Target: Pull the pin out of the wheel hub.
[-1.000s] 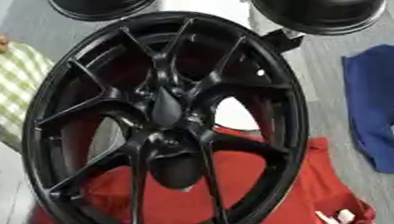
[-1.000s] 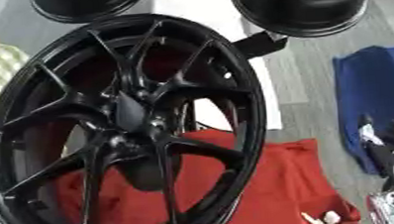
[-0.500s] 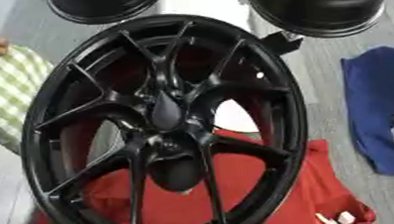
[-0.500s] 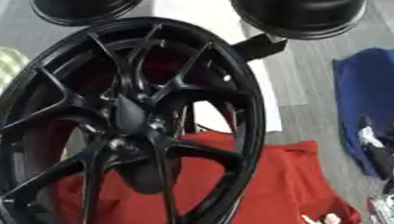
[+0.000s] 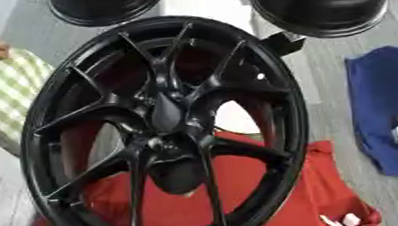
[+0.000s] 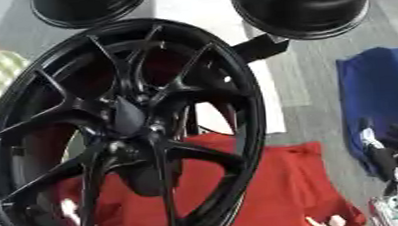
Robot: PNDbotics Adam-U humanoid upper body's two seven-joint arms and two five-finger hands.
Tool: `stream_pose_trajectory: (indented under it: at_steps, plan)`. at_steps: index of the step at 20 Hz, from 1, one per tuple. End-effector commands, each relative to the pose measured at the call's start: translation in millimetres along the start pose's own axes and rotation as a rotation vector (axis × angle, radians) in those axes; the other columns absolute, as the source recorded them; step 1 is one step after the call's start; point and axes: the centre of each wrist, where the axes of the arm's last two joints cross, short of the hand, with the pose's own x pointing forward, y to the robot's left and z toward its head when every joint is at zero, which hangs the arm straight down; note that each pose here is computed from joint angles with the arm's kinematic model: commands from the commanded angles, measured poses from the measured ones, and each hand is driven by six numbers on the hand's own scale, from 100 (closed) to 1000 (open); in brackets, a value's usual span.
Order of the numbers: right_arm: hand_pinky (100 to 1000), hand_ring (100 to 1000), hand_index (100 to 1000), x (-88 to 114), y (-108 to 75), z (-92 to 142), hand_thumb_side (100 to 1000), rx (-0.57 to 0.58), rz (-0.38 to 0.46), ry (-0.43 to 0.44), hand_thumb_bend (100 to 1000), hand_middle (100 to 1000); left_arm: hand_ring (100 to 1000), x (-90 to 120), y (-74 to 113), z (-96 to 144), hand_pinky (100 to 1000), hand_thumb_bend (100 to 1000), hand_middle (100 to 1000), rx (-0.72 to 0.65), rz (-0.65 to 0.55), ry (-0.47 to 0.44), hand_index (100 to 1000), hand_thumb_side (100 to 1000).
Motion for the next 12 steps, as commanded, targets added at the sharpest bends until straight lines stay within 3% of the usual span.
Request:
stream_pose_trajectory:
  at_steps: [1, 5, 8, 12]
  plan:
    - [565, 638, 665, 6.4, -5.2, -8.3, 290, -0.007, 0.004, -0.029, 558, 594, 627, 3.9, 20.3, 6.7, 641, 100, 600, 0.35, 0.221, -0.067, 729, 623]
    - [565, 638, 665, 6.7, -4.3, -7.9, 289, -0.007, 0.002, -0.03, 559, 594, 593, -1.8, -0.2, 2.9, 611, 100, 562, 0.562, 0.63, -0.121, 698, 668]
    - [565, 638, 665, 7.0, -3.8, -7.7, 288, -0.008, -0.001, -0.03, 561, 594, 593, -2.7, -24.7, -1.4, 615, 100, 560, 0.598, 0.815, -0.103, 693, 720]
    - [565, 638, 665, 7.0, -2.4, -7.0, 288, -0.008, -0.006, -0.029, 561, 594, 605, 0.3, -70.9, -5.1, 625, 100, 570, 0.565, 1.014, -0.054, 703, 799]
